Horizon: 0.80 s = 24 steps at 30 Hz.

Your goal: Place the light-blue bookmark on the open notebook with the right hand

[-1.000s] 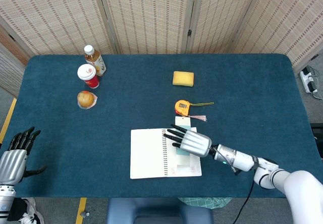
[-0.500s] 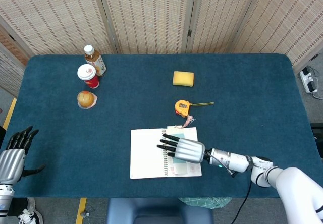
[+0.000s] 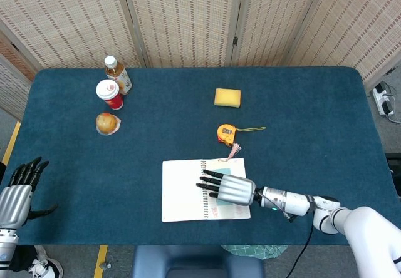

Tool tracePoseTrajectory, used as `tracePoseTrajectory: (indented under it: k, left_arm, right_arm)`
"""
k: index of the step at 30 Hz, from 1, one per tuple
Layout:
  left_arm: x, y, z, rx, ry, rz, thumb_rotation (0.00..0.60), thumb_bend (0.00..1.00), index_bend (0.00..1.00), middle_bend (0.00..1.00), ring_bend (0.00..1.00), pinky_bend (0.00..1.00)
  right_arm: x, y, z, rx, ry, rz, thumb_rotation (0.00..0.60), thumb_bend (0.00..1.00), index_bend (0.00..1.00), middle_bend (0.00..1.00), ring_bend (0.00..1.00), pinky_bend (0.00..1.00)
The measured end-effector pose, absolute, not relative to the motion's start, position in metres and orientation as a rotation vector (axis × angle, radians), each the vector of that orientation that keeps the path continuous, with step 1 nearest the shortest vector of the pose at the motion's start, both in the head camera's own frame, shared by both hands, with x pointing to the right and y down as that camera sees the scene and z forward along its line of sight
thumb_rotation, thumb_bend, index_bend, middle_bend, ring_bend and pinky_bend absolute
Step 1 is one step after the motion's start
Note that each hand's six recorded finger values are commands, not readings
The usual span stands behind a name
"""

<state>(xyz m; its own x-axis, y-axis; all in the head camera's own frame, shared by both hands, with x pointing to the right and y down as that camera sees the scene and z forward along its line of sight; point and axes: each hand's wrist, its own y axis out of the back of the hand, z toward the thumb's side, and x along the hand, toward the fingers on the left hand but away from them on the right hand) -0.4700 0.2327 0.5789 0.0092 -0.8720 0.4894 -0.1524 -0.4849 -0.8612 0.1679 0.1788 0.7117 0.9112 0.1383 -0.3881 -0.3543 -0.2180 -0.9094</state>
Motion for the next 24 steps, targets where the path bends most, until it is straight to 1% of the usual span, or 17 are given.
tracePoseTrajectory:
  k: [12, 16, 22, 24]
  left_arm:
    - [-0.4756, 0.2307, 0.5774, -1.694, 1.087, -1.531, 0.600, 0.15, 0.10, 0.03, 0.00, 0.00]
    - [-0.4755, 0.2306, 0.5762, -1.695, 1.090, -1.526, 0.600, 0.15, 0.10, 0.03, 0.00, 0.00]
    - [-0.4753, 0.2308, 0.5745, -1.695, 1.093, -1.519, 0.600, 0.15, 0.10, 0.03, 0.00, 0.00]
    - [-0.4750, 0.2310, 0.5745, -1.696, 1.091, -1.518, 0.600, 0.15, 0.10, 0.03, 0.00, 0.00]
  right_arm:
    - [0.1649, 0.1826, 0.7129, -1.737, 0.152, 0.447, 0.600, 0.18, 0.41, 0.07, 0.02, 0.00]
    - [0.1631, 0.1829, 0.7127, -1.735, 0.151, 0.442, 0.600, 0.18, 0.36, 0.07, 0.02, 0.00]
    - [0.1629, 0.1836, 0.7109, -1.730, 0.148, 0.440, 0.600, 0.18, 0.26, 0.06, 0.02, 0.00]
    - [0.1630, 0.1833, 0.7099, -1.727, 0.146, 0.438, 0.600, 0.18, 0.25, 0.06, 0.02, 0.00]
